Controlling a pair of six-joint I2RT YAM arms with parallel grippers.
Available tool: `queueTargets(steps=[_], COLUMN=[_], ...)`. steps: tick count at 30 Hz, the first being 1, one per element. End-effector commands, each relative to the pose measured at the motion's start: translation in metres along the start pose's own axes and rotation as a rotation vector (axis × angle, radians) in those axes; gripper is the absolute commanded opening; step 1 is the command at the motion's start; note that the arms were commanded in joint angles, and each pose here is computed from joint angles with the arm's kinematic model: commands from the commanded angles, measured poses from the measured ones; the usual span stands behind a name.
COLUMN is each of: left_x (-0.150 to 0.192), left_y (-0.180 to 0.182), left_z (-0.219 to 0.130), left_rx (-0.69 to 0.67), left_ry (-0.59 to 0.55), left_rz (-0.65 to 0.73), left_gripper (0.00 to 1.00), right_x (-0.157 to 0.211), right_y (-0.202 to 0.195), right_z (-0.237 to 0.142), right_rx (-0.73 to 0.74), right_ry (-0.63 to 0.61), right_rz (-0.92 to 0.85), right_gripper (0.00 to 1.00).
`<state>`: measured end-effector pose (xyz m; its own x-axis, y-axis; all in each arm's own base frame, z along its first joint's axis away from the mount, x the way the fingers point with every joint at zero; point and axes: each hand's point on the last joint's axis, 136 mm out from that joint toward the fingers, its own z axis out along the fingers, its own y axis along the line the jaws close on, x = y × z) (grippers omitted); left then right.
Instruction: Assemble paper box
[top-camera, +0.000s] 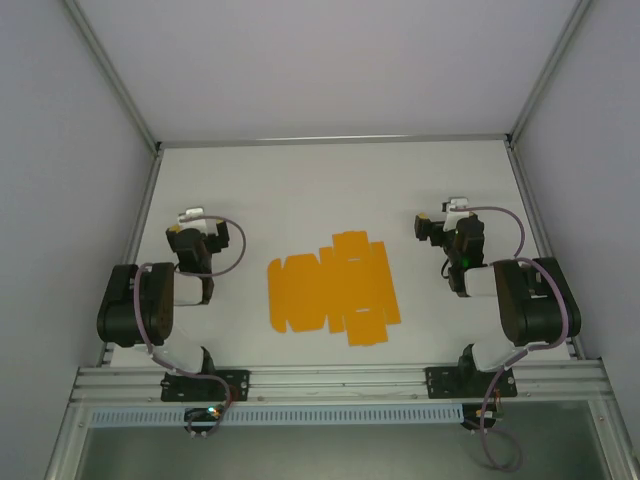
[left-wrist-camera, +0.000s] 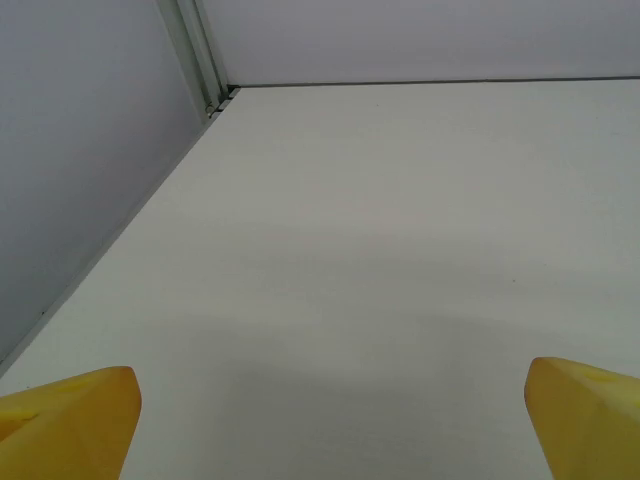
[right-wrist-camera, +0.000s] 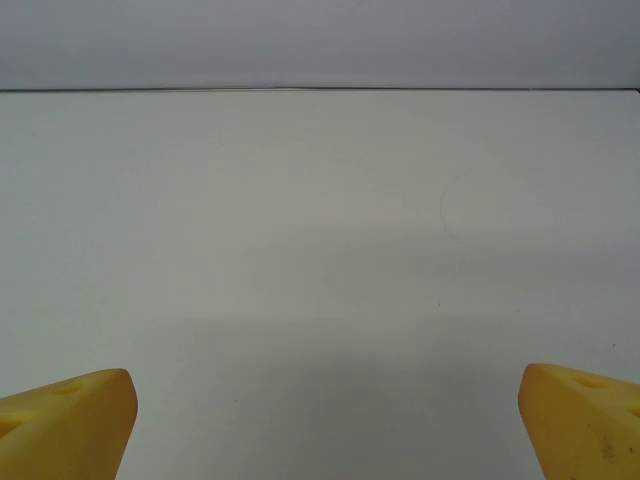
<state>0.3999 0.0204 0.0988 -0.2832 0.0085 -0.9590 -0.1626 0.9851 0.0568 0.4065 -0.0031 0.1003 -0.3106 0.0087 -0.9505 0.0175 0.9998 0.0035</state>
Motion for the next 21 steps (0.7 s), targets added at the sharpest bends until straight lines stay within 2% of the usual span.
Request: queueTargets(steps=[1, 21], left_x=[0.0016, 0.0031], left_y=[0.0015, -0.0018], left_z=[-0.0041, -0.001], left_rx=[-0.008, 0.053], left_ry=[0.008, 0.031], left_rz=[0.025, 0.003], left_gripper=[1.0, 1.0], right_x=[-0.0003, 0.0], right_y=[0.0048, 0.0049], right_z=[-0.0041, -0.0034], right_rx=[-0.02, -0.026], right_ry=[0.004, 0.008], right_rz=[0.015, 0.022], right_gripper=[1.0, 1.0])
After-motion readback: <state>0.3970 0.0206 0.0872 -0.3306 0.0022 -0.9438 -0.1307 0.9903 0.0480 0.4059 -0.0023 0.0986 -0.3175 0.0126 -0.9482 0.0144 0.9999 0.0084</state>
